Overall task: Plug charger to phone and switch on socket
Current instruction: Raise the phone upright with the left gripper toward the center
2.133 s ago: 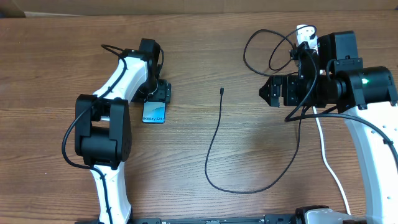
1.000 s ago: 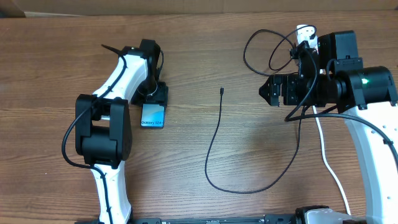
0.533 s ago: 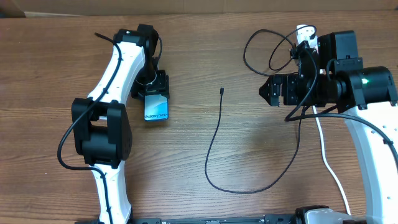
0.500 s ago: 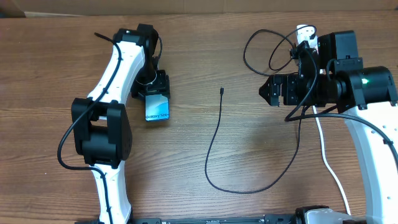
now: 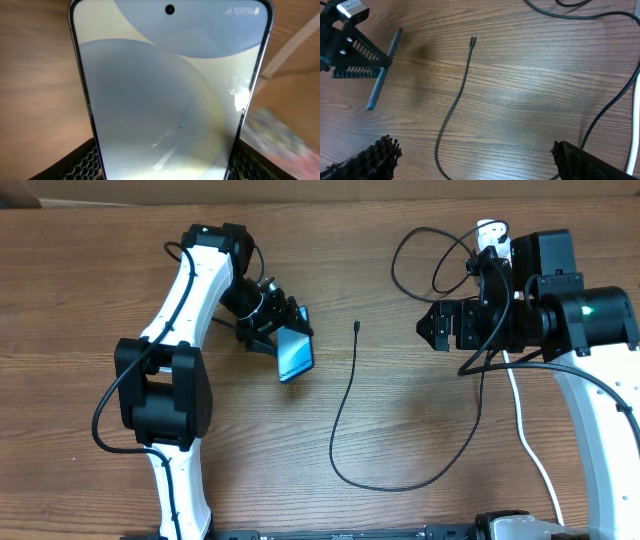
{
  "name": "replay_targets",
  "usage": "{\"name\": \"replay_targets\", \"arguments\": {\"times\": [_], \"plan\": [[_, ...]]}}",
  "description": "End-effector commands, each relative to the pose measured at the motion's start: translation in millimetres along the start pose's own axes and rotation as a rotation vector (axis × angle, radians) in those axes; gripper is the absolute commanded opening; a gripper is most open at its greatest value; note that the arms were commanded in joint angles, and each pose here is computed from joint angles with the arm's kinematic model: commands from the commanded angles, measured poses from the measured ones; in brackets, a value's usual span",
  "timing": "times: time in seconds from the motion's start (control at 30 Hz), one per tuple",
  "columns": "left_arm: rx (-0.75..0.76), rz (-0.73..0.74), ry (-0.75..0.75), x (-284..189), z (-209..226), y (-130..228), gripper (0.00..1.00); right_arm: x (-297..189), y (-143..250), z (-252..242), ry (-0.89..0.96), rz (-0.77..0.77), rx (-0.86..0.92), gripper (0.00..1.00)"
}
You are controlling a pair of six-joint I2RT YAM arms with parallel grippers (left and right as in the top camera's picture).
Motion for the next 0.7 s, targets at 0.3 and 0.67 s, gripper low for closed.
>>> {"name": "replay_targets", "arguments": {"times": [0.3, 0.67], "plan": [[-0.465, 0.182, 0.268, -13.7, -45.7, 28.2, 0.52, -5.6, -3.4, 5.1, -0.011, -0.019, -0.009, 1.00], [-0.492, 0.250, 0.452, -24.9, -71.0, 32.1, 0.40, -5.6, -3.4, 5.1, -0.010, -0.019, -0.009, 1.00]]}}
Point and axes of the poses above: each gripper's point midway between its finger pads, its own x axis out along the fingers, its own z axis along the line the jaws close on, y = z × x, the point moved 3 cm from there along -x, back along the fingers, and after that the axes turned 11 degrees about x, right-handed, at the moved point
